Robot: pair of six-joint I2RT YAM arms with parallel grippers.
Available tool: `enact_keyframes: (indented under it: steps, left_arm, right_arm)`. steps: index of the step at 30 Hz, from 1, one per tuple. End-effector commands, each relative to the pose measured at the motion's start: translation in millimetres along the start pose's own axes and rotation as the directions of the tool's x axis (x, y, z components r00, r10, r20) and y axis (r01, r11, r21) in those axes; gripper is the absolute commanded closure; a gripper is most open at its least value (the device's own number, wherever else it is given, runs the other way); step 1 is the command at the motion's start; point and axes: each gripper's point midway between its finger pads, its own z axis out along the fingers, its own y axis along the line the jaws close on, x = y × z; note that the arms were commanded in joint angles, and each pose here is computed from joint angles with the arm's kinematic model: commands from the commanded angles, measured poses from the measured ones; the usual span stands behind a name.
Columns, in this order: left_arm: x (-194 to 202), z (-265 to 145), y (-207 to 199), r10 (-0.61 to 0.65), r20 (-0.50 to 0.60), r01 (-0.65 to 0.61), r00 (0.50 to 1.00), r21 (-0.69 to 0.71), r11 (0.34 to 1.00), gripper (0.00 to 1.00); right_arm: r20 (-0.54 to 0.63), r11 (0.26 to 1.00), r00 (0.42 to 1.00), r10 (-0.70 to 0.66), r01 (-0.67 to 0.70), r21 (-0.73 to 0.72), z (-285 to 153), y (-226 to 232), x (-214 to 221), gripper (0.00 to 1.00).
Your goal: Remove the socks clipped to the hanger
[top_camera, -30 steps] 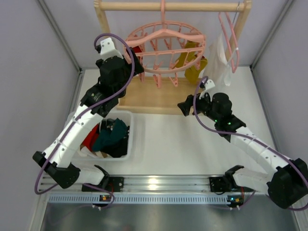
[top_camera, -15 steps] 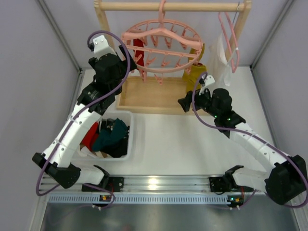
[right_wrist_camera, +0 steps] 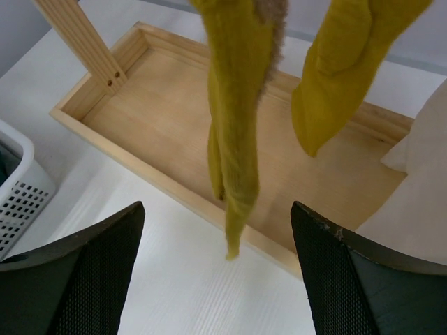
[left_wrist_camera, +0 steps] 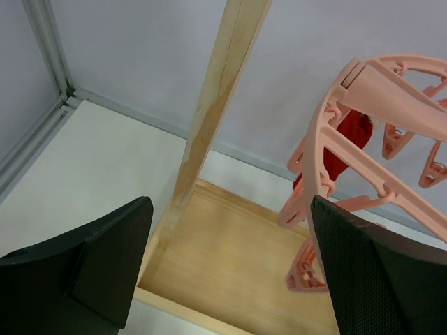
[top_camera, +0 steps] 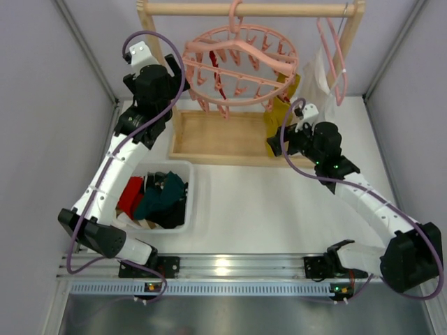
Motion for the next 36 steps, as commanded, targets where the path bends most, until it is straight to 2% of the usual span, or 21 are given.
enact_keyframes:
  steps: [1, 6, 7, 9, 10, 11, 13, 19, 26, 32, 36]
  left_arm:
    - [-24.4, -3.5, -9.1, -0.045, 0.046, 0.043, 0.998, 0.043, 0.998, 0.02]
    - [-22.1, -4.0, -10.3, -0.051, 0.038, 0.049, 0.998, 0.052, 0.997, 0.02]
    - [-23.0, -3.9, -9.8, -0.051, 0.04, 0.049, 0.998, 0.051, 0.998, 0.02]
    - [-23.7, -4.6, -9.3, -0.047, 0.043, 0.045, 0.998, 0.048, 0.998, 0.02]
    - [-23.9, -4.5, -8.7, -0.044, 0.044, 0.042, 0.998, 0.045, 0.998, 0.02]
    - [-25.5, -5.1, -8.5, -0.042, 0.048, 0.04, 0.998, 0.045, 0.998, 0.02]
    - [-27.3, -6.1, -9.0, -0.042, 0.05, 0.039, 0.998, 0.05, 0.998, 0.02]
    - [-28.7, -5.8, -8.9, -0.034, 0.053, 0.032, 0.998, 0.05, 0.998, 0.02]
    - [-28.7, -5.5, -8.9, -0.028, 0.053, 0.026, 0.998, 0.05, 0.998, 0.02]
    - [-27.7, -4.7, -9.1, -0.022, 0.051, 0.019, 0.998, 0.05, 0.999, 0.02]
    - [-29.2, -6.0, -9.8, -0.023, 0.052, 0.02, 0.998, 0.056, 0.998, 0.02]
  right_arm:
    - [0.051, 0.999, 0.998, -0.028, 0.03, -0.036, 9.9, 0.9, -22.0, 0.19]
    - [0.073, 0.997, 0.997, -0.026, 0.031, -0.066, 33.2, 7.5, -16.7, 0.23]
    - [0.105, 0.997, 0.994, -0.032, 0.04, -0.07, 37.0, 8.6, -22.8, 0.3]
    - [0.114, 0.998, 0.993, -0.031, 0.037, -0.057, 46.1, 4.8, -16.6, 0.34]
    - [0.125, 0.998, 0.992, -0.032, 0.039, -0.054, 48.5, 3.9, -15.8, 0.41]
    - [0.152, 0.998, 0.988, -0.035, 0.044, -0.053, 52.8, 3.1, -15.4, 0.43]
    - [0.193, 0.998, 0.981, -0.038, 0.049, -0.05, 57.4, 1.9, -20.4, 0.44]
    - [0.205, 0.998, 0.978, -0.027, 0.014, 0.066, 77.4, -23.9, -8.6, 0.36]
    - [0.204, 0.991, 0.977, -0.066, 0.039, 0.13, 81.6, -39.5, 11.9, 0.34]
    - [0.222, 0.989, 0.972, -0.079, 0.048, 0.14, 74.2, -41.7, 15.4, 0.34]
    - [0.199, 0.974, 0.976, -0.086, 0.041, 0.221, 61.7, -55.9, 23.2, 0.3]
